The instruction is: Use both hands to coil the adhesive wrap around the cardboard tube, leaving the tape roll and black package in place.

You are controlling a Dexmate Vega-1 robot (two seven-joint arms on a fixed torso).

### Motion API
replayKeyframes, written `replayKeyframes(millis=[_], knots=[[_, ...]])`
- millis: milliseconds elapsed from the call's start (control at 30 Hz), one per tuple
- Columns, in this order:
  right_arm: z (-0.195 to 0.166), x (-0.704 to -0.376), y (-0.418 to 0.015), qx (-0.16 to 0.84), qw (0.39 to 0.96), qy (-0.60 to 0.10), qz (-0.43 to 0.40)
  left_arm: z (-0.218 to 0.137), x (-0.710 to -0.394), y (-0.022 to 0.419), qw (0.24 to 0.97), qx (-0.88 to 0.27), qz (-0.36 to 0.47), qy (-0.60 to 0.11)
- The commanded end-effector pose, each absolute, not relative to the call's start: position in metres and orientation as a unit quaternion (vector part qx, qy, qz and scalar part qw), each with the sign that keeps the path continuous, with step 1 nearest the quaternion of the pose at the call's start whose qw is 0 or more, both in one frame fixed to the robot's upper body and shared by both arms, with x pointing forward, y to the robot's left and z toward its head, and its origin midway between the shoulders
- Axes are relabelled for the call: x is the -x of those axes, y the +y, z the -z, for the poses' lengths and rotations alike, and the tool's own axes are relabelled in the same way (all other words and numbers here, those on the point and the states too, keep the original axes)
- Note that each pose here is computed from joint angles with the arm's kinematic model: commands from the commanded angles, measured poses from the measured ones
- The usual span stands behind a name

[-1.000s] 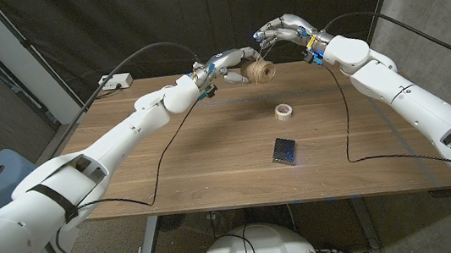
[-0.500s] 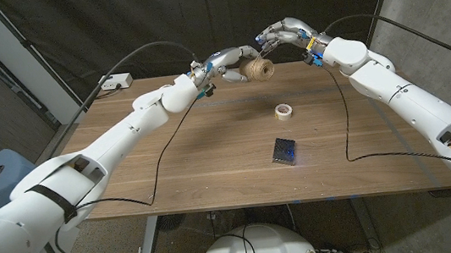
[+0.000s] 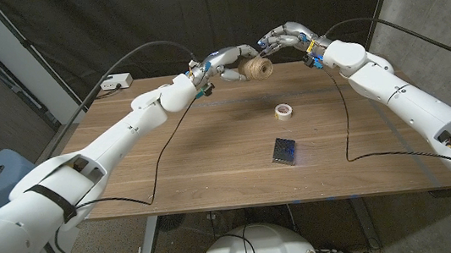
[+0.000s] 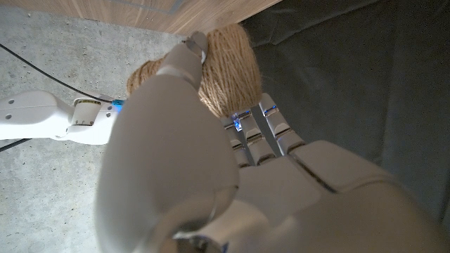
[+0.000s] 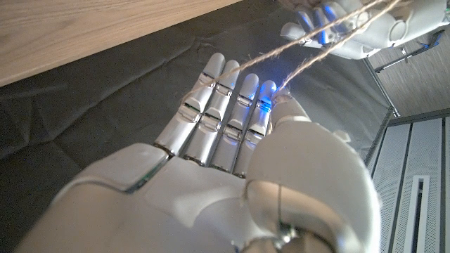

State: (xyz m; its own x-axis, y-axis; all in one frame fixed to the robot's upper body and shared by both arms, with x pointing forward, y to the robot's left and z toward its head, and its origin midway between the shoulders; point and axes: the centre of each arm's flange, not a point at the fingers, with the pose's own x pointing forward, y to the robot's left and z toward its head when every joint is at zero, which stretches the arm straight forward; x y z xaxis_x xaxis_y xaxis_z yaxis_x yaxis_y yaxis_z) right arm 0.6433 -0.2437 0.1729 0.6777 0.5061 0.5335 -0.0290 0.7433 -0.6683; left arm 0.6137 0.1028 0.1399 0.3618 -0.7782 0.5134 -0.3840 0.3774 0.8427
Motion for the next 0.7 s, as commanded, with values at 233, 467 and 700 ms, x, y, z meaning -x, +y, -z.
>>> replayKeyframes(millis=[233, 467, 700], knots=[[-0.158, -0.656, -0.255, 0.317, 0.871, -0.344, -0.147, -0.145, -0.610, 0.105, 0.627, -0.533, 0.152, -0.547], [-0.153, -0.657, -0.258, 0.317, 0.875, -0.336, -0.145, -0.146, -0.609, 0.105, 0.628, -0.532, 0.151, -0.547], [-0.144, -0.660, -0.260, 0.319, 0.879, -0.325, -0.144, -0.148, -0.608, 0.105, 0.627, -0.531, 0.150, -0.549]])
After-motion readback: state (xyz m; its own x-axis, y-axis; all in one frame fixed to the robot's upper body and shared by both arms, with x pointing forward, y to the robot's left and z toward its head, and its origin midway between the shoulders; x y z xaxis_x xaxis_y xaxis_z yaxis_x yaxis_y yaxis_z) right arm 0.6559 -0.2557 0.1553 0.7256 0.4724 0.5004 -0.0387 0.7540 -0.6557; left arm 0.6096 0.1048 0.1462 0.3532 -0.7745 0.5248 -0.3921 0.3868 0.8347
